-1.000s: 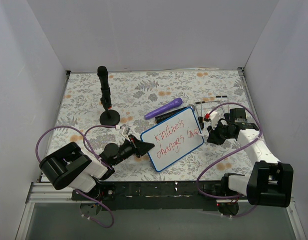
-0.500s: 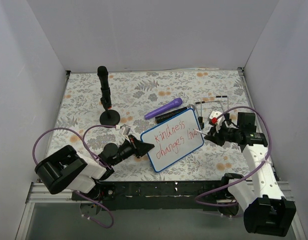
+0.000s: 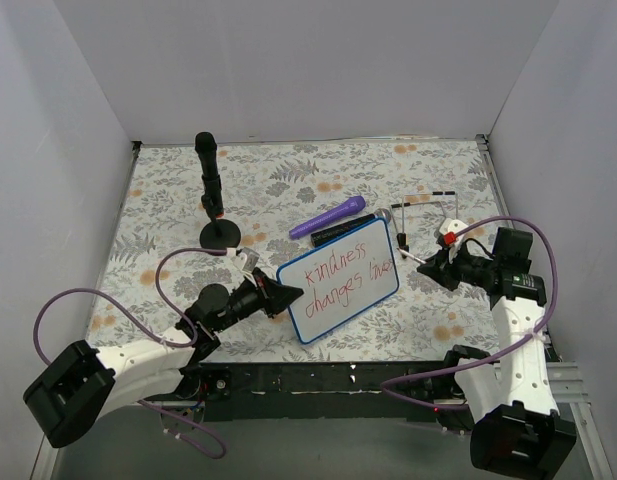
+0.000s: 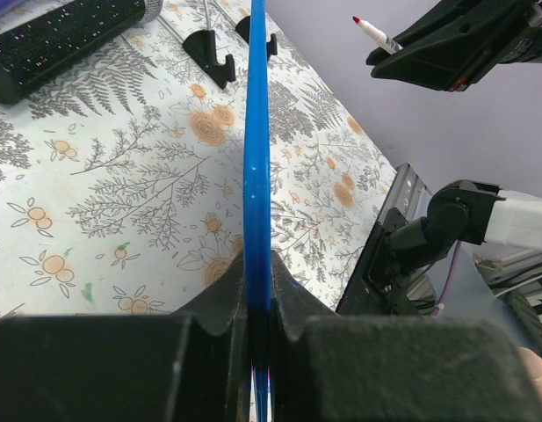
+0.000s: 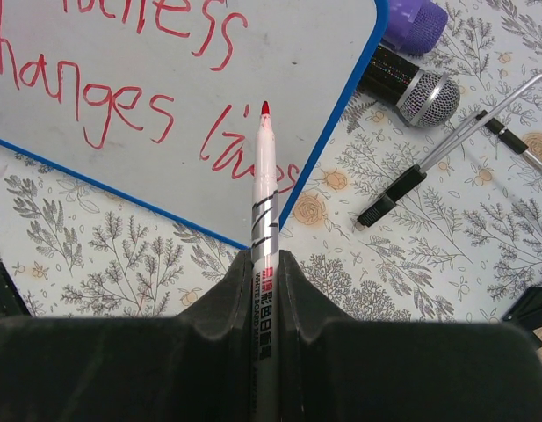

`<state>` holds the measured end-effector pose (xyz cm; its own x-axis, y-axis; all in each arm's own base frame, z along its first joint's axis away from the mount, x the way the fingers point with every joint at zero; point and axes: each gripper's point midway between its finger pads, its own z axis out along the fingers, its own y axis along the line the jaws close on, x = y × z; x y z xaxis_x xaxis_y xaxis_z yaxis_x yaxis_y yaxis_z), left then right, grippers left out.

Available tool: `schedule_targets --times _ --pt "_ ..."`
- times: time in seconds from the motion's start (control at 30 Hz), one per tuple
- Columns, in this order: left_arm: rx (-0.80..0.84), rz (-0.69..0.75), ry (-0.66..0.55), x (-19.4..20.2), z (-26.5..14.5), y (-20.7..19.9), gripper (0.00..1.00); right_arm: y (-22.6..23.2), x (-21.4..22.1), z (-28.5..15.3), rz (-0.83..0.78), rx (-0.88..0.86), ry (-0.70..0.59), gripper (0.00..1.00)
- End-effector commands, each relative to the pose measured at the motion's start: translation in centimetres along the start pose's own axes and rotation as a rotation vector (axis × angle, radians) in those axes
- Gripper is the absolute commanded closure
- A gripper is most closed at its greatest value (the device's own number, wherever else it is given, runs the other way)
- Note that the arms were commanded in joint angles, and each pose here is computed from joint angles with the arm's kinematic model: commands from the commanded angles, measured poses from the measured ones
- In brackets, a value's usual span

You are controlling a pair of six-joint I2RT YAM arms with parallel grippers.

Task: Write a sentence on the whiteboard
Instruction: Write a sentence on the whiteboard, then put down the whiteboard on the whiteboard stand.

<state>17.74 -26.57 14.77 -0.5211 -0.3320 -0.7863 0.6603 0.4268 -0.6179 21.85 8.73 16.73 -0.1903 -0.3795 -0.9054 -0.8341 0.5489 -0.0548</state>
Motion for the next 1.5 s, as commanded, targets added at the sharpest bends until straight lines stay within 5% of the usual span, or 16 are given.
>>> schedule_targets --times 0.0,0.83,1.47 --pt "0.0 0.079 -0.089 -4.0 0.7 -1.2 1.0 -0.3 -1.4 -0.4 -0.017 0.015 -0.049 0.99" --pt "0.156 0.223 -0.165 -14.4 7.3 -4.6 1.0 -3.8 -1.6 -2.4 0.074 0.214 -0.076 0.99" --pt "0.354 0.168 -0.081 -15.8 19.9 -2.2 1.0 1.2 -8.3 -3.7 -0.052 -0.1 -0.309 0.99"
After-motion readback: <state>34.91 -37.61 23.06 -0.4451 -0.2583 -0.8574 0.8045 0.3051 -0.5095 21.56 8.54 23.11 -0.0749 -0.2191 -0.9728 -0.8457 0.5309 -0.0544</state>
